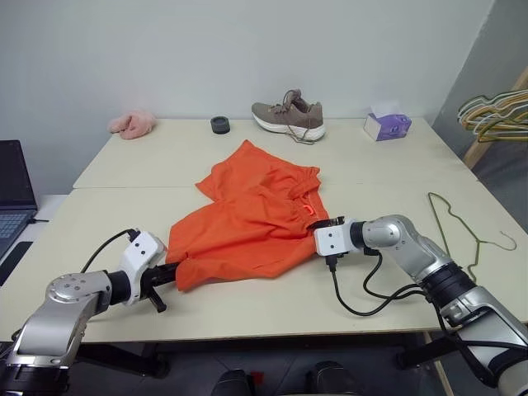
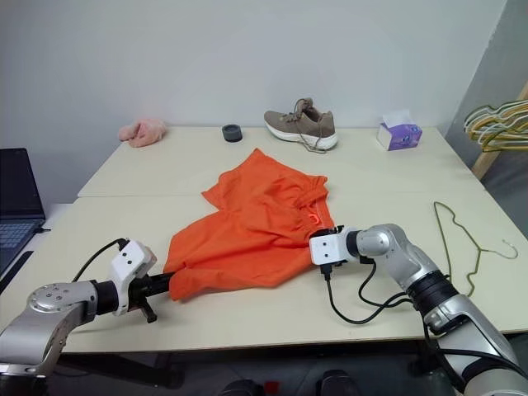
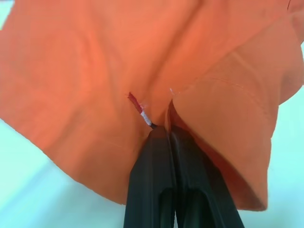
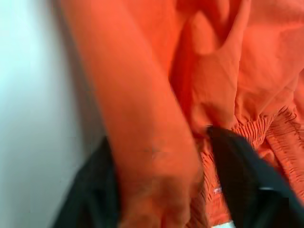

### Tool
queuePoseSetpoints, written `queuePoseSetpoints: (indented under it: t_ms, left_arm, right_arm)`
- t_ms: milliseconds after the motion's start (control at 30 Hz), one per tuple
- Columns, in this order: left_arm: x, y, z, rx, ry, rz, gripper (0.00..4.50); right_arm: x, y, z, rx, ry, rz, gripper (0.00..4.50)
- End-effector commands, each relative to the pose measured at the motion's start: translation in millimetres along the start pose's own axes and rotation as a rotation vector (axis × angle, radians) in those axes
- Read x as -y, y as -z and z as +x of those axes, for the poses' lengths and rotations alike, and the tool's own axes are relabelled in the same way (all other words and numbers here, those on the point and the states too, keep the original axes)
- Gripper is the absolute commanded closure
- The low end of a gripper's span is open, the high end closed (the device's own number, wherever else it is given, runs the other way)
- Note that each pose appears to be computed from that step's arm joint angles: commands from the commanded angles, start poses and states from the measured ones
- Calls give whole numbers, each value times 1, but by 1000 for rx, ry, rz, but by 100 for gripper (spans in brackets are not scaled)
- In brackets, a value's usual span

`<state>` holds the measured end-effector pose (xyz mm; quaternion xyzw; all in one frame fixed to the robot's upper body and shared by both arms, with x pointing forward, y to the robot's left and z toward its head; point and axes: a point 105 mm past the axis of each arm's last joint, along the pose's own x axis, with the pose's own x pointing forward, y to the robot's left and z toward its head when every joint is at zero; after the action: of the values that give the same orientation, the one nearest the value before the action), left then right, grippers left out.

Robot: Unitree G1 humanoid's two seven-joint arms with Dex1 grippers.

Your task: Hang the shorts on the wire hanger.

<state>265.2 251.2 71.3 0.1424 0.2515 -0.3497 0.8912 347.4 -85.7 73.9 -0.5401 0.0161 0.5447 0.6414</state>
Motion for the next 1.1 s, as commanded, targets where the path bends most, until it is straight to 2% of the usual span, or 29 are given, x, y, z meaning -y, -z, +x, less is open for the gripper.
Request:
queuePoseSetpoints:
  t_ms: [33,167,267,400,533,633,800,967,1033,1100]
  left_arm:
    - [-2,-13,1,16,18,64,450]
    - [3,-16,10,-2,71,121,450]
    - [8,-16,14,-18,115,153,450]
    - [36,-2,13,-99,277,195,450]
    - [58,17,-7,-207,431,161,450]
    - [64,27,-22,-271,491,134,450]
    - [56,28,-24,-263,471,107,450]
    - [34,1,-10,-89,347,84,450]
    - [7,-46,1,134,198,34,450]
    - [-27,-99,11,322,45,19,450]
  right_arm:
    - [27,6,-21,-31,63,-103,307]
    - [32,13,-42,-72,32,-186,447]
    - [28,19,-59,-102,-21,-214,447]
    - [-11,5,-86,-67,-194,-144,447]
    - [-48,-30,-89,50,-296,-5,447]
    - [-63,-50,-88,111,-328,93,447]
    - [-69,-50,-87,112,-335,209,447]
    - [-45,-50,-91,153,-250,336,447]
    - [-3,-48,-94,212,-100,459,447]
    - [50,-33,-94,232,84,560,447]
